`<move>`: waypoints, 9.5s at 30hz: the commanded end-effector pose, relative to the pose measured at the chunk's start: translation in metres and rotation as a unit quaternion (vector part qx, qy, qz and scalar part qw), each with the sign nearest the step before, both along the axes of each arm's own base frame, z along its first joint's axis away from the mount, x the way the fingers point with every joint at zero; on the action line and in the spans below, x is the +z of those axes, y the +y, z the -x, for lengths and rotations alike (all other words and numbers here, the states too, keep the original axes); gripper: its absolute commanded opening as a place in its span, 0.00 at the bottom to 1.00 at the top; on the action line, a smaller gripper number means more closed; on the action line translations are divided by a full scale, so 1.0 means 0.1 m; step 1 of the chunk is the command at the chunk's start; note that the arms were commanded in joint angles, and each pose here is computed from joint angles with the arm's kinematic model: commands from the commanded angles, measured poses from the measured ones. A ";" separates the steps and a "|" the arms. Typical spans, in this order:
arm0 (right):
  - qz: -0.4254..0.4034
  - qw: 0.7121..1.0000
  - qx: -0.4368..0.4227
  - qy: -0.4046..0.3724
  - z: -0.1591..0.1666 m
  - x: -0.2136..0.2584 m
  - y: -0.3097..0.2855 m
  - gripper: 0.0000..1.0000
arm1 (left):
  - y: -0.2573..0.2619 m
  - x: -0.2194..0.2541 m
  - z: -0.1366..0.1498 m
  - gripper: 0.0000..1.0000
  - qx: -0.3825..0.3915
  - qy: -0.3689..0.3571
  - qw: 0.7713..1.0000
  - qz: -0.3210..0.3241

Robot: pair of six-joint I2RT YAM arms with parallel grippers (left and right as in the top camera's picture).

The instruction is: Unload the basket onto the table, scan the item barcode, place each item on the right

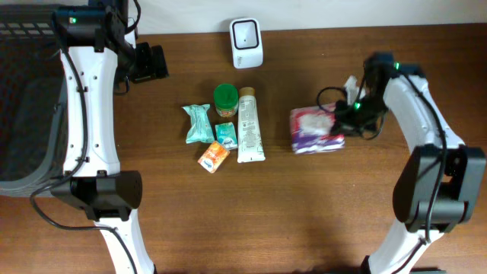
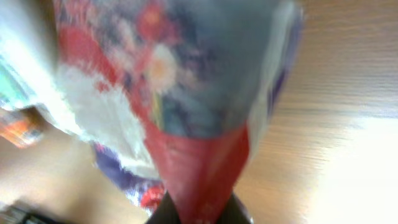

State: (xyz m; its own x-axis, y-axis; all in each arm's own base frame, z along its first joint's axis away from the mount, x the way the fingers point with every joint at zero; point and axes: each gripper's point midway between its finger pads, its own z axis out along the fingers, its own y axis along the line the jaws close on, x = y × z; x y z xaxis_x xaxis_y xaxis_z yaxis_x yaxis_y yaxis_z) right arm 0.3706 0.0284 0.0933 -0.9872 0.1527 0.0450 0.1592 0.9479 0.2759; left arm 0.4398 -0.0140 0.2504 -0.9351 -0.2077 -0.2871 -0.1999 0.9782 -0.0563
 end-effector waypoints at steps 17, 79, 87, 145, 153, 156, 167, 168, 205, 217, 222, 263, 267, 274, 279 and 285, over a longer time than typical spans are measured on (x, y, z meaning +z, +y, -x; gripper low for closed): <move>0.194 0.974 0.029 -0.117 -0.06 0.02 1.14 0.59 | 0.02 0.09 0.02 0.99 -0.004 -0.011 1.000 -0.005; -0.202 0.974 -0.101 -0.028 -0.53 -0.22 0.62 0.85 | 0.02 0.09 0.02 0.99 -0.004 -0.011 1.000 -0.005; -0.138 0.986 0.084 -0.036 -0.22 0.20 0.36 0.86 | 0.02 0.09 0.02 0.99 -0.004 -0.011 1.000 -0.005; -0.390 0.875 0.179 -0.222 -1.18 0.72 1.06 0.04 | 0.02 0.09 0.02 0.99 -0.004 -0.011 1.000 -0.005; -0.091 0.936 0.185 -0.287 -1.52 1.23 1.05 0.04 | 0.02 0.09 0.02 0.99 -0.004 -0.012 1.000 -0.005; -0.083 0.929 0.184 -0.311 -1.54 1.41 1.20 0.04 | 0.02 0.09 0.02 0.99 -0.004 -0.011 1.000 -0.005; -0.216 0.889 0.221 -0.337 -1.44 1.72 1.52 0.04 | 0.02 0.09 0.02 0.99 -0.004 -0.011 1.000 -0.005; -0.218 0.891 0.216 -0.335 -1.44 1.71 1.48 0.04 | 0.02 0.09 0.02 0.99 -0.004 -0.011 1.000 -0.005; -0.157 0.921 0.234 -0.270 -1.31 1.16 1.20 0.04 | 0.02 0.09 0.02 0.99 -0.004 -0.011 1.000 -0.005; 0.002 0.967 0.158 -0.201 -1.33 0.75 0.66 0.04 | 0.02 0.09 0.02 0.99 -0.003 -0.011 1.000 -0.005; 0.290 0.947 -0.029 -0.132 -1.22 0.71 -0.42 0.04 | 0.02 0.09 0.02 0.99 -0.004 -0.011 1.000 -0.005; -0.230 0.963 0.022 -0.137 -0.91 -0.49 -0.18 0.60 | 0.02 0.09 0.02 0.99 -0.004 -0.011 1.000 -0.005; -0.263 0.955 0.033 -0.134 -0.94 -0.41 0.15 0.04 | 0.02 0.09 0.02 0.99 -0.004 -0.011 1.000 -0.005; -0.453 0.868 -0.023 -0.202 -1.64 0.60 0.70 0.04 | 0.02 0.09 0.02 0.99 -0.004 -0.011 1.000 -0.005; -0.435 0.846 -0.041 -0.306 -2.18 1.01 1.20 0.04 | 0.02 0.09 0.02 0.99 -0.004 -0.011 1.000 -0.005; -0.341 0.839 -0.123 -0.405 -2.55 1.04 1.67 0.04 | 0.02 0.09 0.02 0.99 -0.004 -0.011 1.000 -0.005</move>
